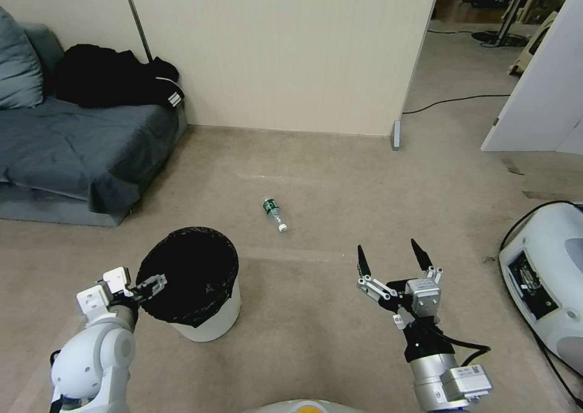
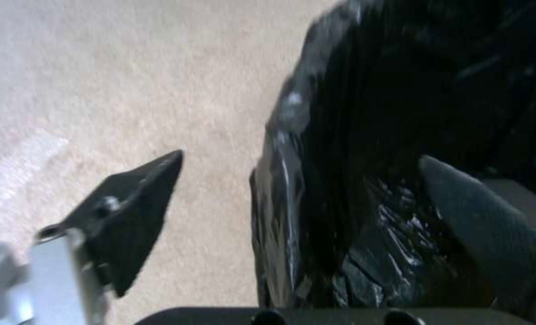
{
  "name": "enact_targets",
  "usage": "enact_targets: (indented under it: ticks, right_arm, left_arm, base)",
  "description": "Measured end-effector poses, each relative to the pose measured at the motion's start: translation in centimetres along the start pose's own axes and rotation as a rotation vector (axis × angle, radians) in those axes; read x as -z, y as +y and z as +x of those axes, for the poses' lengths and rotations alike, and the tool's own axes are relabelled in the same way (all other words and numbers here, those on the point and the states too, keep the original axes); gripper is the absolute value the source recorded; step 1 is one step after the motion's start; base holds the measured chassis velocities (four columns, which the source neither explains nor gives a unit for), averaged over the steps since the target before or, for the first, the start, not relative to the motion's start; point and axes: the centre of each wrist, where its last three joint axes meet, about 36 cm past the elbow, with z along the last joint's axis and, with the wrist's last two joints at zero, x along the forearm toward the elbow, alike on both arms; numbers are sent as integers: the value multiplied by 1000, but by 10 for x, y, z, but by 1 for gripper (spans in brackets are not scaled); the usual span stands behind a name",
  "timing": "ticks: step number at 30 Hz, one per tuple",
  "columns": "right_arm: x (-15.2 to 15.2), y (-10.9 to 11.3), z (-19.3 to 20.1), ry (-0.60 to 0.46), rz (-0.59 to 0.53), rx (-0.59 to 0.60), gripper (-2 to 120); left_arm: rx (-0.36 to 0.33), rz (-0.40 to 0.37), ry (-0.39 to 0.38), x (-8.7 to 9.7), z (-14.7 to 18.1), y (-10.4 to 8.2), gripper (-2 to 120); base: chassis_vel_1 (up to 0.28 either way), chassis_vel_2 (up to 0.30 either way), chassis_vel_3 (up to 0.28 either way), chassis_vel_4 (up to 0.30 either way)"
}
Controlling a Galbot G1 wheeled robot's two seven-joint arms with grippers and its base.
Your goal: Pick up the trash bin, then pick up the garbage from the floor and place it into the trash bin.
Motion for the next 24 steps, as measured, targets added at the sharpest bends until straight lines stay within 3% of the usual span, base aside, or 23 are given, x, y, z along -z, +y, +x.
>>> enact_targets:
  ticks: [4, 6, 8, 16, 24]
  right_arm:
    - [-1, 1, 0, 2, 0, 2, 100]
    - [-2, 1, 0, 4, 0, 4, 100]
    - [-2, 2, 0, 4, 0, 5, 100]
    - [-4, 5, 0, 4, -1, 9, 100]
    - [-4, 10, -2, 0, -13, 13, 100]
  left_arm:
    - [-1, 6, 16, -4, -4, -1, 86]
    - [-1, 11, 22, -6, -7, -2, 74]
    - [1, 13, 23, -7, -7, -3, 73]
    - [9, 30, 33, -10, -7, -6, 41]
    - [26, 39, 48, -16, -3, 2, 13]
  base:
    - [0, 0, 0, 0]
    - [0, 0, 0, 0]
    - [0, 0, 0, 0]
    - [0, 0, 0, 0]
    - [0, 0, 0, 0]
